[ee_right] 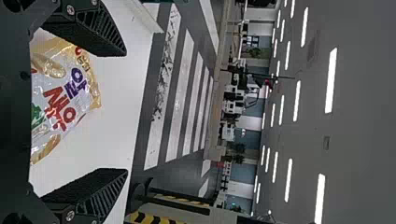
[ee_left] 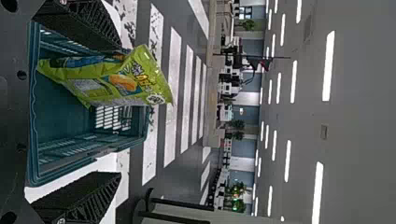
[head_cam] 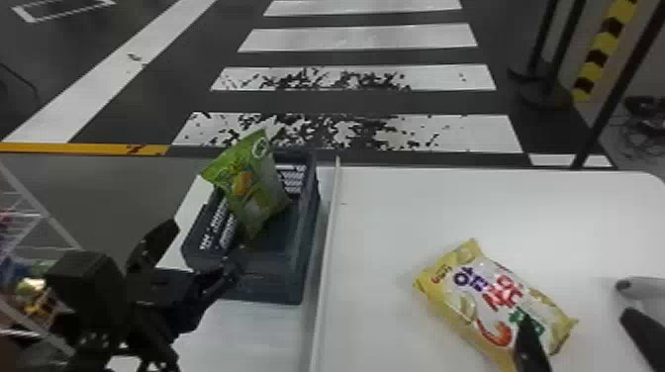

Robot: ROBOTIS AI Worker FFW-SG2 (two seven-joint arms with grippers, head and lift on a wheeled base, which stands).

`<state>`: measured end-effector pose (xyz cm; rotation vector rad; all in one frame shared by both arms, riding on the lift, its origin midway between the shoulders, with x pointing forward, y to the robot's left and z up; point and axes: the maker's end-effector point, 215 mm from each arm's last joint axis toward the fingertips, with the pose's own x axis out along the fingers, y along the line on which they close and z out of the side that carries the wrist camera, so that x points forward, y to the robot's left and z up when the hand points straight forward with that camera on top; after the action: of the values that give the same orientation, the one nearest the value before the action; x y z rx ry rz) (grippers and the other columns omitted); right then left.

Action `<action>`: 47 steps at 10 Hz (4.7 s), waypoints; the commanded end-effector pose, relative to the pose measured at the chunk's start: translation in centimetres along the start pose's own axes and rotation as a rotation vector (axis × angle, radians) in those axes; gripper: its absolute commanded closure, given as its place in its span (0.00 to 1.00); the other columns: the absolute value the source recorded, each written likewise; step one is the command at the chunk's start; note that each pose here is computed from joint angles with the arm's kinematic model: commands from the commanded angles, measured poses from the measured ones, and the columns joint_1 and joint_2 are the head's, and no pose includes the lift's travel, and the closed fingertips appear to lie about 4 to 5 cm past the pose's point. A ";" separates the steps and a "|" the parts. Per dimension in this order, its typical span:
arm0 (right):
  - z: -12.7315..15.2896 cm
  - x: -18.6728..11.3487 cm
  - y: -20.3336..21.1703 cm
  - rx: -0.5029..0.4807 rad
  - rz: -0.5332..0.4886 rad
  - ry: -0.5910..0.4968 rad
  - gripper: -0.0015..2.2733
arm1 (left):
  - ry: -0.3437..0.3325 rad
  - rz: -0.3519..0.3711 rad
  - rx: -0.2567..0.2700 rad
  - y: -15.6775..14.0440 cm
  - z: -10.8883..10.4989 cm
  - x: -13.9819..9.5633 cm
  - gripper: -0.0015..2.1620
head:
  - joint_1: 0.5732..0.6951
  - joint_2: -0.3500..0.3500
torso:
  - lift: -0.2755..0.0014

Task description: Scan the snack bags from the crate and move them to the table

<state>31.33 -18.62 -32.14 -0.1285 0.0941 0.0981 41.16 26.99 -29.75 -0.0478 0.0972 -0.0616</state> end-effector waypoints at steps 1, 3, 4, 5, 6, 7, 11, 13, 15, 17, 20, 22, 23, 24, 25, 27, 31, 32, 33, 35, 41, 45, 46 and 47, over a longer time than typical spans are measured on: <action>0.4 0.4 0.1 -0.001 0.006 -0.004 0.05 | -0.003 -0.005 -0.011 -0.3 0.2 -0.1 0.02 | 1.00 0.69 | 0.65; 0.4 0.7 0.7 0.003 0.026 0.015 0.07 | 0.004 -0.011 -0.018 -0.6 -0.2 0.0 0.02 | 1.00 0.68 | 0.65; 0.1 0.8 1.7 0.009 0.053 0.025 0.07 | 0.004 -0.014 -0.023 -0.8 -0.3 0.1 0.02 | 1.00 0.68 | 0.65; -0.3 1.0 2.8 0.004 0.080 0.041 0.08 | 0.007 -0.020 -0.026 -1.1 -0.4 0.1 0.02 | 1.00 0.70 | 0.65; -0.7 1.1 3.4 -0.030 0.103 0.042 0.08 | 0.010 -0.020 -0.028 -1.2 -0.6 0.0 0.02 | 1.00 0.72 | 0.65; -2.1 0.9 4.3 -0.105 0.142 0.063 0.08 | 0.015 -0.022 -0.029 -1.3 -0.8 -0.1 0.02 | 1.00 0.72 | 0.65; -7.5 -0.1 5.1 -0.303 0.203 0.194 0.07 | 0.021 -0.036 -0.035 -1.8 -1.1 0.1 0.02 | 1.00 0.76 | 0.65; -9.6 -0.1 3.9 -0.423 0.210 0.227 0.07 | 0.028 -0.048 -0.034 -2.1 -1.5 0.0 0.02 | 1.00 0.74 | 0.65; -11.0 -0.2 3.8 -0.580 0.215 0.224 0.07 | 0.030 -0.057 -0.034 -2.3 -1.5 0.1 0.02 | 1.00 0.70 | 0.65; -13.0 -0.6 3.3 -0.732 0.207 0.239 0.07 | 0.027 -0.063 -0.047 -2.4 -1.3 0.1 0.02 | 1.00 0.68 | 0.65; -15.6 -0.5 3.9 -0.841 0.254 0.249 0.07 | 0.027 -0.084 -0.053 -2.9 -1.3 0.1 0.02 | 1.00 0.67 | 0.65; -16.9 0.1 3.8 -0.873 0.268 0.261 0.07 | 0.027 -0.095 -0.054 -3.1 -1.3 0.1 0.02 | 1.00 0.67 | 0.65; -17.4 0.2 4.2 -0.879 0.281 0.263 0.07 | 0.027 -0.096 -0.054 -3.1 -1.3 0.1 0.02 | 1.00 0.66 | 0.65; -17.8 0.5 4.7 -0.888 0.290 0.261 0.07 | 0.029 -0.096 -0.053 -3.1 -1.5 0.1 0.02 | 1.00 0.66 | 0.65; -18.3 0.8 4.4 -0.901 0.289 0.268 0.07 | 0.029 -0.096 -0.052 -3.0 -1.4 0.1 0.02 | 1.00 0.67 | 0.65; -18.8 1.7 3.8 -0.919 0.279 0.278 0.07 | 0.026 -0.096 -0.060 -2.9 -1.3 0.1 0.02 | 1.00 0.66 | 0.65; -19.1 3.0 0.8 -0.976 0.234 0.314 0.07 | 0.022 -0.099 -0.057 -2.7 -1.1 0.2 0.02 | 1.00 0.63 | 0.65; -19.2 3.1 0.4 -0.988 0.228 0.320 0.07 | 0.023 -0.098 -0.059 -2.6 -1.2 0.4 0.02 | 1.00 0.61 | 0.65; -19.4 3.3 -0.2 -1.002 0.223 0.329 0.07 | 0.023 -0.102 -0.064 -2.7 -1.3 0.5 0.02 | 1.00 0.60 | 0.65; -20.1 3.5 -0.9 -1.012 0.229 0.361 0.18 | 0.024 -0.109 -0.070 -2.8 -1.4 0.6 0.02 | 1.00 0.57 | 0.65; -19.6 3.3 -0.3 -0.978 0.235 0.376 0.83 | 0.037 -0.116 -0.091 -2.7 -2.3 0.9 0.02 | 1.00 0.55 | 0.65; -10.3 4.1 -2.5 -0.791 0.115 0.360 0.83 | 0.036 -0.121 -0.096 -3.0 -2.2 1.0 0.02 | 1.00 0.57 | 0.65; -9.4 4.0 -3.2 -0.610 0.126 0.417 0.83 | 0.039 -0.124 -0.097 -3.1 -2.3 1.1 0.02 | 1.00 0.55 | 0.65; -8.4 4.1 -3.6 -0.428 0.129 0.447 0.83 | 0.041 -0.123 -0.098 -3.1 -2.4 1.2 0.02 | 1.00 0.54 | 0.65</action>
<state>34.73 -22.51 -41.53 -0.6794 0.5182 0.2395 41.88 23.71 -31.98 -0.1499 0.1363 -0.1814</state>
